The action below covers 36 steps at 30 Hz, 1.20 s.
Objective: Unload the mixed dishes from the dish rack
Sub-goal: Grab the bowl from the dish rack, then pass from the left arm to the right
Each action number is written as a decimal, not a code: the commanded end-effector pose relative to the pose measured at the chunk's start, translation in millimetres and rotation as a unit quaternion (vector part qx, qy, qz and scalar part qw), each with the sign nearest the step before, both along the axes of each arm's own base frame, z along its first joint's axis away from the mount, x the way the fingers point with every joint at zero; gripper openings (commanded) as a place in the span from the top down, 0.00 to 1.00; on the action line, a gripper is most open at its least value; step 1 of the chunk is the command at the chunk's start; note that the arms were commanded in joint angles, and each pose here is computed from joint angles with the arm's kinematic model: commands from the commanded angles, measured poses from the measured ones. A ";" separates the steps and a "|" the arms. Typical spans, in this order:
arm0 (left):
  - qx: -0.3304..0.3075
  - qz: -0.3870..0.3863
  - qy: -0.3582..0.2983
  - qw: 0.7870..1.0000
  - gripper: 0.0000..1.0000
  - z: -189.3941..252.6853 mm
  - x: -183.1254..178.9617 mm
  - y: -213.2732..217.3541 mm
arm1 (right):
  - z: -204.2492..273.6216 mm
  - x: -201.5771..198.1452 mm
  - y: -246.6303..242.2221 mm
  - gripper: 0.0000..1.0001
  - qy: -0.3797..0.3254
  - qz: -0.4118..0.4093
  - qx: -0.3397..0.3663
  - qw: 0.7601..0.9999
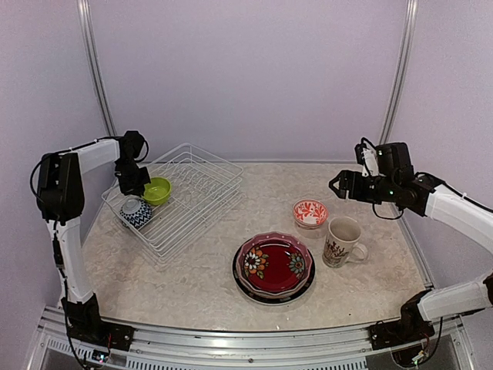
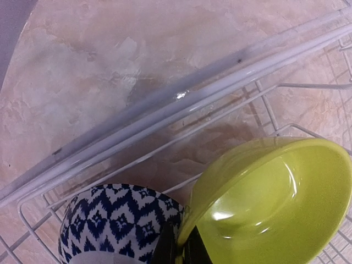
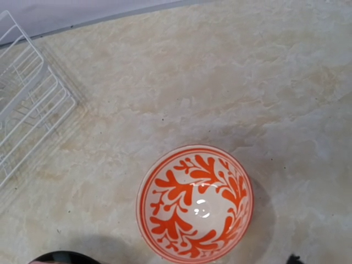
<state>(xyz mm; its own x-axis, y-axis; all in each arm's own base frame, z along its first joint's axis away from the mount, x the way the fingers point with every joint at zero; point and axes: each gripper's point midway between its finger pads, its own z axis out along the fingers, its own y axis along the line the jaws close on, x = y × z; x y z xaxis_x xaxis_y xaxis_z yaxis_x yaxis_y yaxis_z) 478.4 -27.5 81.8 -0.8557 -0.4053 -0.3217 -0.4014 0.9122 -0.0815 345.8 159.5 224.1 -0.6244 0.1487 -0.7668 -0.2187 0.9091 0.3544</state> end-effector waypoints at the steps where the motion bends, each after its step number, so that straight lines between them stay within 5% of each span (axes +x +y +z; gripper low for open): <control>1: -0.009 -0.015 -0.041 0.999 1.00 33.2 4.1 -19.2 | 9.3 -5.1 1.5 0.17 -0.013 -0.005 0.011 1.000; 10: -0.022 -0.077 -0.112 0.990 1.00 109.4 -21.5 -62.4 | 24.3 -2.8 4.5 0.17 -0.028 -0.007 0.017 0.999; 19: -0.020 -0.221 -0.200 0.954 1.00 177.8 -58.1 -182.8 | 38.4 4.6 52.9 0.17 -0.030 0.039 0.033 0.998; 28: 0.053 -0.324 -0.210 0.921 1.00 166.0 -82.0 -276.0 | 46.7 -7.5 134.3 0.17 -0.036 0.120 0.052 0.991; 36: 0.041 -0.373 -0.178 0.910 1.00 133.4 -109.0 -329.9 | 27.2 -4.6 161.4 0.17 -0.024 0.136 0.039 0.990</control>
